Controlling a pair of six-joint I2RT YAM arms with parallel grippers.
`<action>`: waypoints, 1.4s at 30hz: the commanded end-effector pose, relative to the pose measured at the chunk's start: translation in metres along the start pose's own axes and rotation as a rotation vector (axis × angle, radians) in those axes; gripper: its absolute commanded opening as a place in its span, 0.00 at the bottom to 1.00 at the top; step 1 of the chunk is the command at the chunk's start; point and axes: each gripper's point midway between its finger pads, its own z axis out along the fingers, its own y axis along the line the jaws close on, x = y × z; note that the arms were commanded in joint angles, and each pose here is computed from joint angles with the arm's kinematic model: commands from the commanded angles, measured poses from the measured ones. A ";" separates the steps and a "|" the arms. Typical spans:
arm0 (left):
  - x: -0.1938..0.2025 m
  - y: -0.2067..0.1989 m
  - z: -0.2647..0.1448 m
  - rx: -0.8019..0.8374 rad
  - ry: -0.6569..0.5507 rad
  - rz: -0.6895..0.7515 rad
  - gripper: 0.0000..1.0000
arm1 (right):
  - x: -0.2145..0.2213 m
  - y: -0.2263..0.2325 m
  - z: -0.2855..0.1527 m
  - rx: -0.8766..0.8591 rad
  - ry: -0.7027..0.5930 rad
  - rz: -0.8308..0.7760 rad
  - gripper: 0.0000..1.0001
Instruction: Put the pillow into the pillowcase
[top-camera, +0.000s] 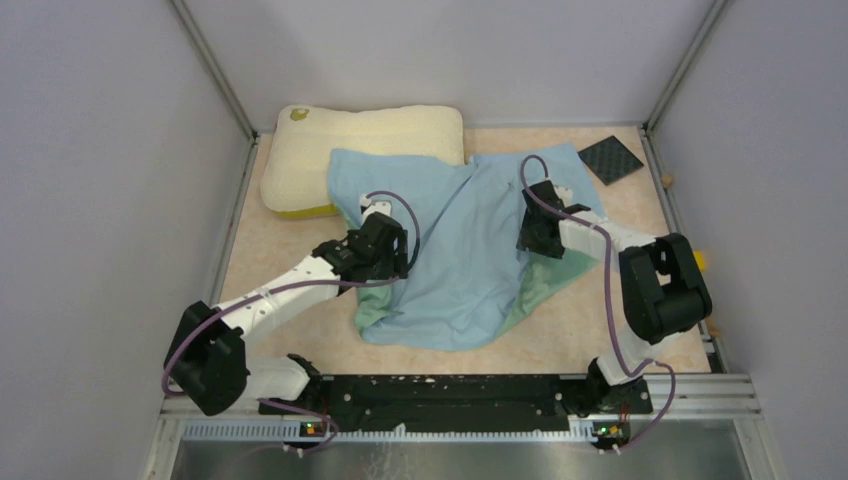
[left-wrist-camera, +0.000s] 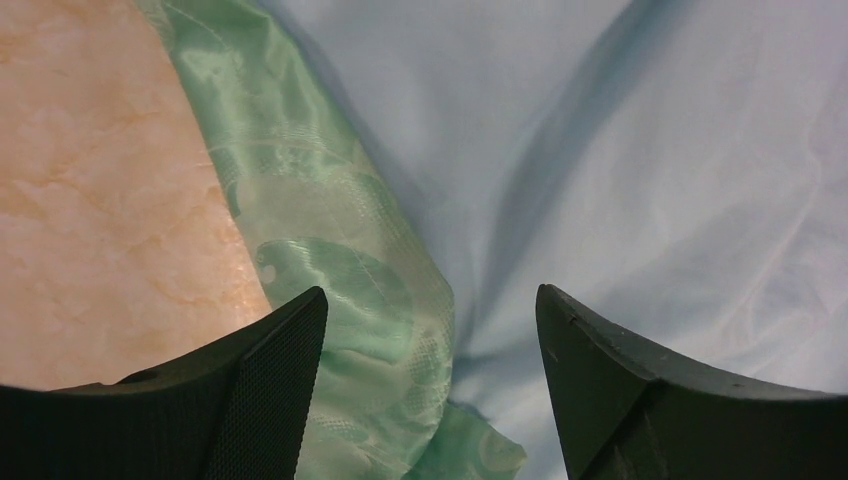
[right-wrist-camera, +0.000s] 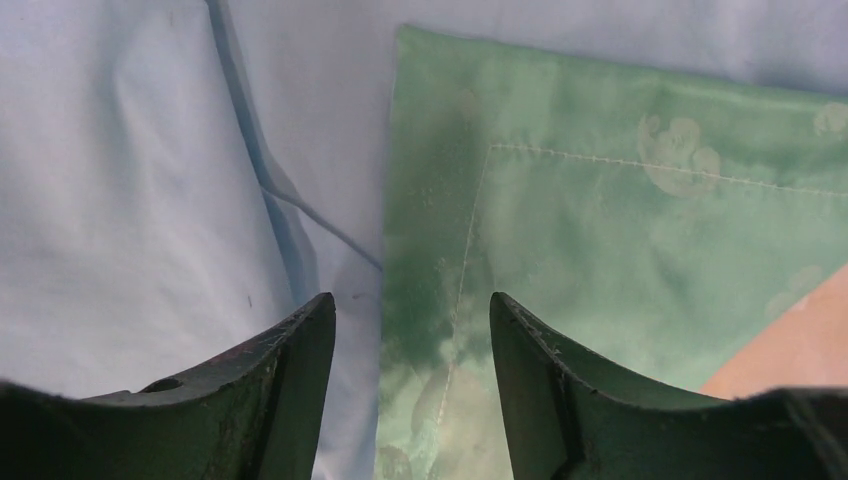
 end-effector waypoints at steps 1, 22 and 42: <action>0.000 0.031 0.005 -0.159 -0.046 -0.032 0.82 | -0.016 0.011 0.009 -0.014 -0.050 0.031 0.56; 0.047 0.041 0.017 -0.121 0.058 -0.074 0.51 | -0.012 -0.039 -0.018 0.088 -0.093 0.089 0.00; 0.051 -0.017 -0.024 0.107 0.072 -0.045 0.12 | -0.008 -0.181 -0.120 0.223 -0.204 0.525 0.02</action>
